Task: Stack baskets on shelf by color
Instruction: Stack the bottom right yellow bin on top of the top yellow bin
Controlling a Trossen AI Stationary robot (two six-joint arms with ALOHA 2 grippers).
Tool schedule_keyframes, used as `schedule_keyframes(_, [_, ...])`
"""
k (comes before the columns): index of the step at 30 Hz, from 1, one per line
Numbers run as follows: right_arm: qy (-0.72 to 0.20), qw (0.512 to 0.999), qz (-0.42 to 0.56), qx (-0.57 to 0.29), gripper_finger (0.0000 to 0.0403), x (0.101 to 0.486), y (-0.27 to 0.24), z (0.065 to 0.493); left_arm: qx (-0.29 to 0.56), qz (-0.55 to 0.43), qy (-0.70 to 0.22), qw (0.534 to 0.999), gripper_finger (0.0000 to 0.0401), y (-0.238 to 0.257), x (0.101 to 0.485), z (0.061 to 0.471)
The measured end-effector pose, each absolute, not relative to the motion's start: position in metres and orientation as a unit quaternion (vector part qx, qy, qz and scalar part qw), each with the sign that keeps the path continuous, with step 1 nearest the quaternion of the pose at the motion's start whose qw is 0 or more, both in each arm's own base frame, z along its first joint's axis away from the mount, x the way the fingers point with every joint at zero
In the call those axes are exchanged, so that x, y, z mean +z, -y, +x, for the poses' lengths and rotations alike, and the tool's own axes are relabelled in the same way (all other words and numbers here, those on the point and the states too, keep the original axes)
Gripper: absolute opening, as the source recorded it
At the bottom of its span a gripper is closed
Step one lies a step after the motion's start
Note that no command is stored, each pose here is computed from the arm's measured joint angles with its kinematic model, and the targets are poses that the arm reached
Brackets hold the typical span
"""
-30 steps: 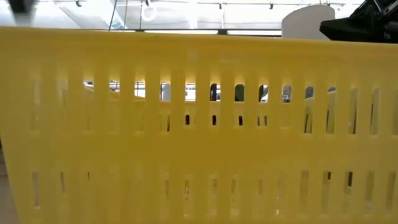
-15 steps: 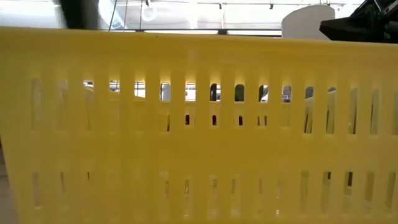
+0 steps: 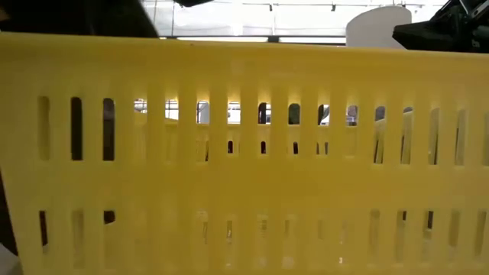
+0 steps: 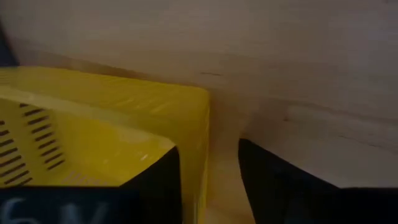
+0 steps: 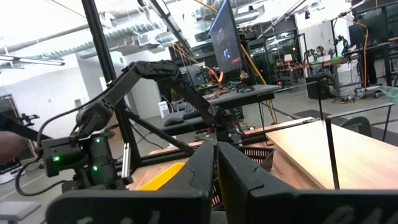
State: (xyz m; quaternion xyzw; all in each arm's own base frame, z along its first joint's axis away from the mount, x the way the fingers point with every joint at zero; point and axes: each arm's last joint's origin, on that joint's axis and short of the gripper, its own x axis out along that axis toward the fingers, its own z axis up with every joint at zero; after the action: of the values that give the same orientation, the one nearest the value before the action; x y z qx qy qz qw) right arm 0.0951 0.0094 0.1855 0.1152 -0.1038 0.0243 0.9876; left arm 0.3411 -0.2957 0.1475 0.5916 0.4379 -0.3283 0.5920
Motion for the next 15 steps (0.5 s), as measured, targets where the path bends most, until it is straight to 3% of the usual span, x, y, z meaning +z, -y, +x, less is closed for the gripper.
schedule_keyframes(8, [0.104,0.988,0.115,0.024,0.0027,0.1856,-0.0094,0.0951,-0.331,0.575,-0.447,0.600,0.0019,0.2949,0.1490,0.3402])
schedule_keyframes(15, [0.104,0.988,0.115,0.024,0.0027,0.1855,-0.0094,0.0951,-0.353,0.571,-0.440,0.596,0.0005,0.3010,0.1500,0.3346])
